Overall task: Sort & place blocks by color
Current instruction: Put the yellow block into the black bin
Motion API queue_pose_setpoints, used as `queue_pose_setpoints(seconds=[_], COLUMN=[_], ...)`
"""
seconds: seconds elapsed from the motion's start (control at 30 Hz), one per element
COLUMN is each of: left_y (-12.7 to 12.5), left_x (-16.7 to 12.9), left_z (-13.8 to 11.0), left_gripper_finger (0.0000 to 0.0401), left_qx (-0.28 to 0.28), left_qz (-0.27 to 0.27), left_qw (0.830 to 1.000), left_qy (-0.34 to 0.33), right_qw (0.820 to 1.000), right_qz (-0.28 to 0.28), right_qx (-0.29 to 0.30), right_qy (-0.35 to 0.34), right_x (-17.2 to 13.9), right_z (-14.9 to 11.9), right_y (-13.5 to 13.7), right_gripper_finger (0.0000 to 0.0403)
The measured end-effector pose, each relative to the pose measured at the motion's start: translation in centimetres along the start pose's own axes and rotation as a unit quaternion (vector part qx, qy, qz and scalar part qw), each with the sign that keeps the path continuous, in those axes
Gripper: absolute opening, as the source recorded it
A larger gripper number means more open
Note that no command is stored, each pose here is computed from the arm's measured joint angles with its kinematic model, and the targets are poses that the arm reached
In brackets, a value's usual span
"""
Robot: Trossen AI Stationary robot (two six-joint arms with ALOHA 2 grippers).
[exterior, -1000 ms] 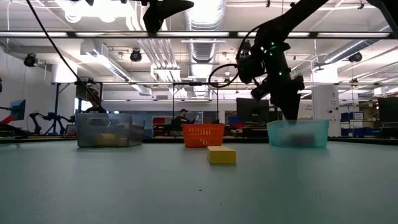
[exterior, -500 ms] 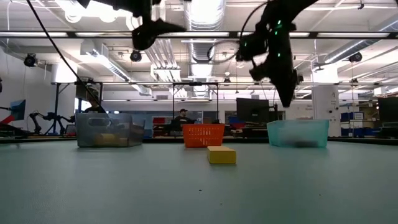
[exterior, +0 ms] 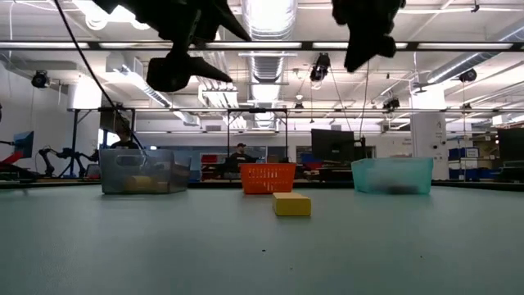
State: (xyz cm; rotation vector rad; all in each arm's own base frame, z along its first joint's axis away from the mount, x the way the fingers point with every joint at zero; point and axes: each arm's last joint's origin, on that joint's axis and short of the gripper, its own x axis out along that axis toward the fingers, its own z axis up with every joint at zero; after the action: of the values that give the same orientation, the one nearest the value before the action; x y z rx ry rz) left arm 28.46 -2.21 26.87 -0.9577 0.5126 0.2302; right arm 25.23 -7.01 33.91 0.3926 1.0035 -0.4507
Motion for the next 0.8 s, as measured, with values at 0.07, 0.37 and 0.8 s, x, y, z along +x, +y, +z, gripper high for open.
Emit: queue_pose_setpoints(seconds=[0.07,0.37,0.8], left_y=[-0.6,-4.4,-5.1], left_x=[0.9,5.5,13.4], left_z=[-0.5,-2.2,-3.7], left_gripper_finger=[0.0262,0.0262,0.0262], left_qx=[-0.012,-0.095,-0.132], left_qz=[0.007,0.118,0.267], left_qw=[1.000,0.985,0.952], left_qy=[0.015,0.080,0.073], right_qw=[0.999,0.992,0.975], right_qz=[0.019,0.082,0.144], right_qx=[-0.008,-0.075,-0.141], right_qy=[-0.027,-0.063,-0.096], right_x=[-1.0,-4.4,-8.0], right_z=[-0.2,-2.7,-5.4], right_y=[0.9,4.0,5.6], right_gripper_finger=[0.0078,0.0060,0.0059])
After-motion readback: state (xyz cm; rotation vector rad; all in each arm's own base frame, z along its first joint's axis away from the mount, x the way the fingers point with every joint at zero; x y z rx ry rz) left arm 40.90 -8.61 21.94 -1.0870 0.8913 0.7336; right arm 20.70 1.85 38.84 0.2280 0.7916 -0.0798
